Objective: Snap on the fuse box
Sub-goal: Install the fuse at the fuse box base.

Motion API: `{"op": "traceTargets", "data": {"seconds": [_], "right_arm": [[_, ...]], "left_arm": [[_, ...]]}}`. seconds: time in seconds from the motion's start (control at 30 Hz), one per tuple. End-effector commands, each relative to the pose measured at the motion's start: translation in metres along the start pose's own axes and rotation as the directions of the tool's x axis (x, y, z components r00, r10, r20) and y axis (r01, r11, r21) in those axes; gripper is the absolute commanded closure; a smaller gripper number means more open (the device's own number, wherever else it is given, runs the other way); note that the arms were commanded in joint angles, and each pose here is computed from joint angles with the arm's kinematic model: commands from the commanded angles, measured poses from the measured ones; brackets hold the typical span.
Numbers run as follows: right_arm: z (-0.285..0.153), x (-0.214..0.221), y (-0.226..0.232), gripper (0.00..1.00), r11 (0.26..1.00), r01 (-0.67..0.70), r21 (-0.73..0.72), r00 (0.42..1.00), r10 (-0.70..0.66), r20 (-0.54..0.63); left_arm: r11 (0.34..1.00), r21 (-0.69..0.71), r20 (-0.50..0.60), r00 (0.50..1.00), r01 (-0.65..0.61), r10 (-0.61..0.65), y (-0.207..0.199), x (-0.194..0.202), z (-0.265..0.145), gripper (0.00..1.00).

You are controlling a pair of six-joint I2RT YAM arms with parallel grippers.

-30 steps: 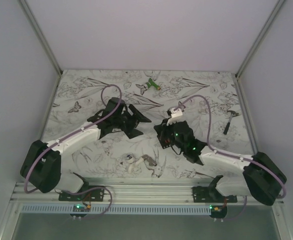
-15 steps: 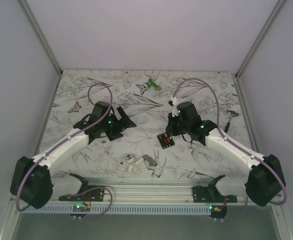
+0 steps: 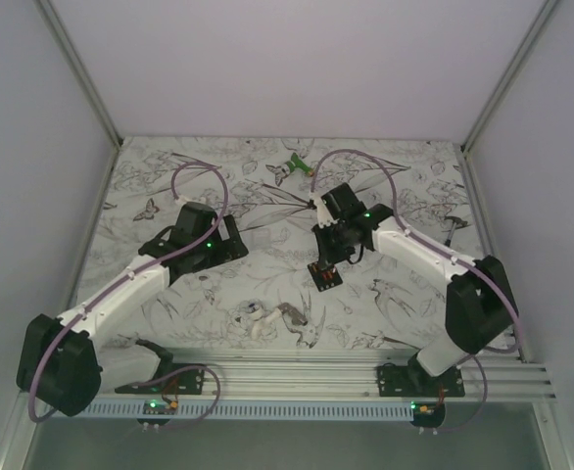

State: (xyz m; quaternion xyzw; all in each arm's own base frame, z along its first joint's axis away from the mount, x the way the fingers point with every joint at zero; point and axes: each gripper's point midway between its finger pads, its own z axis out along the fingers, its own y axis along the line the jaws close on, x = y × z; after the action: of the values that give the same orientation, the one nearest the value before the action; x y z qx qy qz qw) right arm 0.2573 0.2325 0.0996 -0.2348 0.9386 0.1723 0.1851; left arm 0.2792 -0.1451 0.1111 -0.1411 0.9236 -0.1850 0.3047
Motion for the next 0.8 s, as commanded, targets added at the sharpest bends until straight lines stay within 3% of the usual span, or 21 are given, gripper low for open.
{"op": "traceTargets", "data": {"seconds": [0.0,0.3,0.77], "right_arm": [[0.004,0.005,0.005,1.00,0.999,0.017,-0.035,0.996,-0.020,-0.087],[0.028,0.009,0.004,1.00,0.999,0.039,0.015,0.985,-0.036,-0.170],[0.045,0.018,-0.001,1.00,0.998,0.029,0.060,0.979,-0.016,-0.205]], "left_arm": [[0.992,-0.112,-0.002,0.998,-0.055,0.056,0.029,0.003,0.003,0.00],[0.989,-0.140,-0.016,0.998,-0.056,0.054,0.035,0.003,0.007,0.00],[0.988,-0.147,-0.035,0.998,-0.049,0.044,0.036,0.005,0.009,0.00]]}}
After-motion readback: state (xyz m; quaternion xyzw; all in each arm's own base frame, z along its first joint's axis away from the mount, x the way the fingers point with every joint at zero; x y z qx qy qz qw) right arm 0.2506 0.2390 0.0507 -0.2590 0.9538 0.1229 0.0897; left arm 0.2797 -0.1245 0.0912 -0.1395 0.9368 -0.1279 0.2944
